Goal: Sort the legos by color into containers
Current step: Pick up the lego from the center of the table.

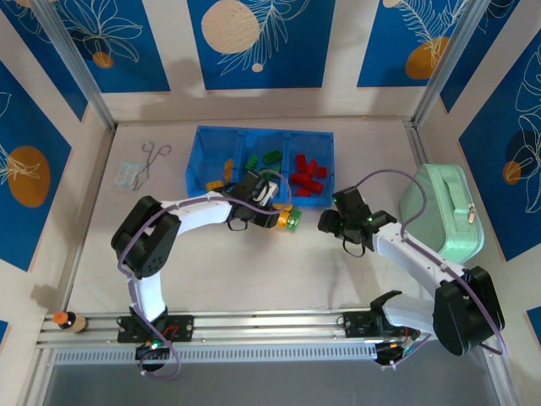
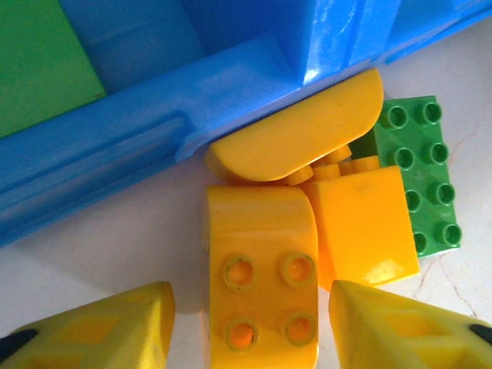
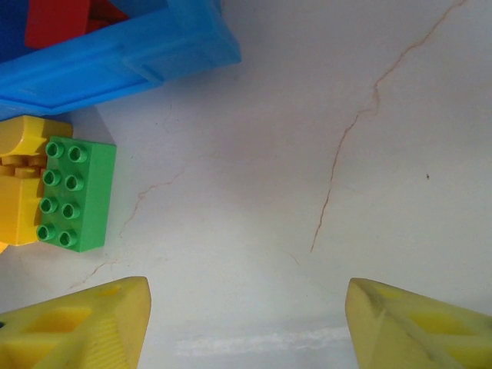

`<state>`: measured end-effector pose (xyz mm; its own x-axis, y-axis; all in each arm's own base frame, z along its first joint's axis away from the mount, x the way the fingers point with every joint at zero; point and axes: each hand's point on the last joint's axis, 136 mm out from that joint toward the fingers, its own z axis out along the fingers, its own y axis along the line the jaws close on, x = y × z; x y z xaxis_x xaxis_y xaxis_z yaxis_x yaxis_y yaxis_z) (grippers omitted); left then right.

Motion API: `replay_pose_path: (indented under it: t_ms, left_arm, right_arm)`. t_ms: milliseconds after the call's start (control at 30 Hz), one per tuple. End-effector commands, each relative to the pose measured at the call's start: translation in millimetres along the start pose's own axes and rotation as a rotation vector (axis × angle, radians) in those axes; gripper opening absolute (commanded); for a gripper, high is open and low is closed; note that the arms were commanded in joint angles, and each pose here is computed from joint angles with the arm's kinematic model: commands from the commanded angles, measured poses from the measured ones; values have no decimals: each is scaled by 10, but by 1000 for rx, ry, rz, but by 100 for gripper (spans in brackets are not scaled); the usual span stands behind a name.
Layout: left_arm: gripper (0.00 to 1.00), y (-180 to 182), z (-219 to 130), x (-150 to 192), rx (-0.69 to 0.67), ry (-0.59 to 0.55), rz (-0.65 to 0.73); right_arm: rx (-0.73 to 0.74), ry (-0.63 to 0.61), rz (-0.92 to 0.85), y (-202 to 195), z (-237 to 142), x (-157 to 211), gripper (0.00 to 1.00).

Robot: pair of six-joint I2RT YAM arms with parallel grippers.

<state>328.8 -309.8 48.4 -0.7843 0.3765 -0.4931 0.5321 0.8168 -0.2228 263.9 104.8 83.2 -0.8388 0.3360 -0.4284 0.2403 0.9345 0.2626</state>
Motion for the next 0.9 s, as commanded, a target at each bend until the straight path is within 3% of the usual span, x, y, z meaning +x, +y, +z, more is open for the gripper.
replay_pose_path:
  t_ms: [0,233,433,667,867]
  left_arm:
    - [52,-20,50,22,-24,25,33]
    - [47,-36,87,103,-36,45,51]
    - [33,58,-11,134,-97,39,45]
    - [28,189,-402,186,-128,-19,-7]
    - [27,505,-892,110,-167,-112,-94]
  right_arm:
    - [-8,18,20,-33,-5,67,68]
    - [-10,21,24,-44,1,81,68]
    - [-14,18,31,-49,-10,86,68]
    - [-7,18,37,-97,-6,128,68]
    - [-24,27,38,-65,18,149,68]
